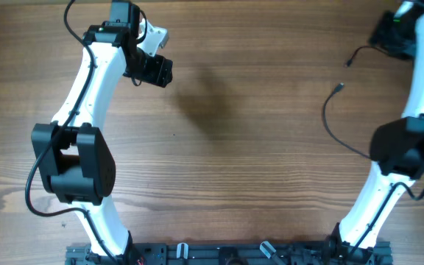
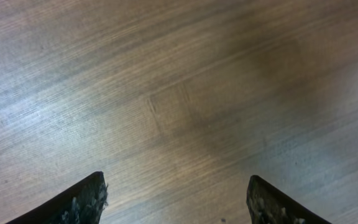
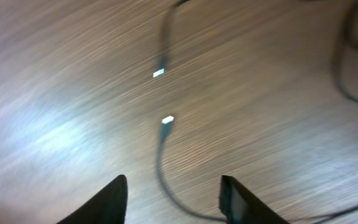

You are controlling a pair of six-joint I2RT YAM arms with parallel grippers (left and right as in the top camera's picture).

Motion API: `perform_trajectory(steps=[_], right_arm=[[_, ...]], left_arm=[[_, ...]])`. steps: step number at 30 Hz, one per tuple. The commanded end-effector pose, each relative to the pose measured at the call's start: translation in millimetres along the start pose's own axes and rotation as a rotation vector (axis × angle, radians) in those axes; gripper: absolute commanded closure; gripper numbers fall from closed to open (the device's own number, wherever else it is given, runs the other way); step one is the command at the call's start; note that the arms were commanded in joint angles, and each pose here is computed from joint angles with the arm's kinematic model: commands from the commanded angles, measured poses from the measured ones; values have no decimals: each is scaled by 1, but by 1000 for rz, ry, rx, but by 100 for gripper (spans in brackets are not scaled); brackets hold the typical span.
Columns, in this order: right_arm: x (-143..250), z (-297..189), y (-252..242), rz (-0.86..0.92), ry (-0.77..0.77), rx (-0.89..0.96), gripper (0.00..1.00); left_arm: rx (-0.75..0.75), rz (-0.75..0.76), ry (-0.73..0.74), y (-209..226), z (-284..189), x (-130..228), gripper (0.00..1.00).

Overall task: Untangle cables
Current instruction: 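Raise the right gripper back over the cables at the right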

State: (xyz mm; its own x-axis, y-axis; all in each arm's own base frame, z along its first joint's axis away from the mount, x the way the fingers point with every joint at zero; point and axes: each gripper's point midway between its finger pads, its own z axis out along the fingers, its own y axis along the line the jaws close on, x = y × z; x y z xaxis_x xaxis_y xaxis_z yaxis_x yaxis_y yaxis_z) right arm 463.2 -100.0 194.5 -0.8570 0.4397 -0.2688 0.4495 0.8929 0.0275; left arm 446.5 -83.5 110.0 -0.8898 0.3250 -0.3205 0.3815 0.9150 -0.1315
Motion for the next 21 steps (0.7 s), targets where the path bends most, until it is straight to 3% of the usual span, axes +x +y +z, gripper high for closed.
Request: perform_trajectory(steps=[1, 8, 13, 21], right_arm=[[15, 6, 24, -106, 44, -18, 73], [34, 16, 35, -130, 112, -14, 78], [42, 30, 40, -153, 148, -36, 67], [68, 71, 43, -199, 228, -7, 65]], left_arm=[[13, 30, 20, -3, 6, 4, 26], [13, 30, 20, -3, 6, 4, 25], [13, 31, 19, -2, 6, 3, 25], [12, 34, 19, -2, 6, 3, 25]])
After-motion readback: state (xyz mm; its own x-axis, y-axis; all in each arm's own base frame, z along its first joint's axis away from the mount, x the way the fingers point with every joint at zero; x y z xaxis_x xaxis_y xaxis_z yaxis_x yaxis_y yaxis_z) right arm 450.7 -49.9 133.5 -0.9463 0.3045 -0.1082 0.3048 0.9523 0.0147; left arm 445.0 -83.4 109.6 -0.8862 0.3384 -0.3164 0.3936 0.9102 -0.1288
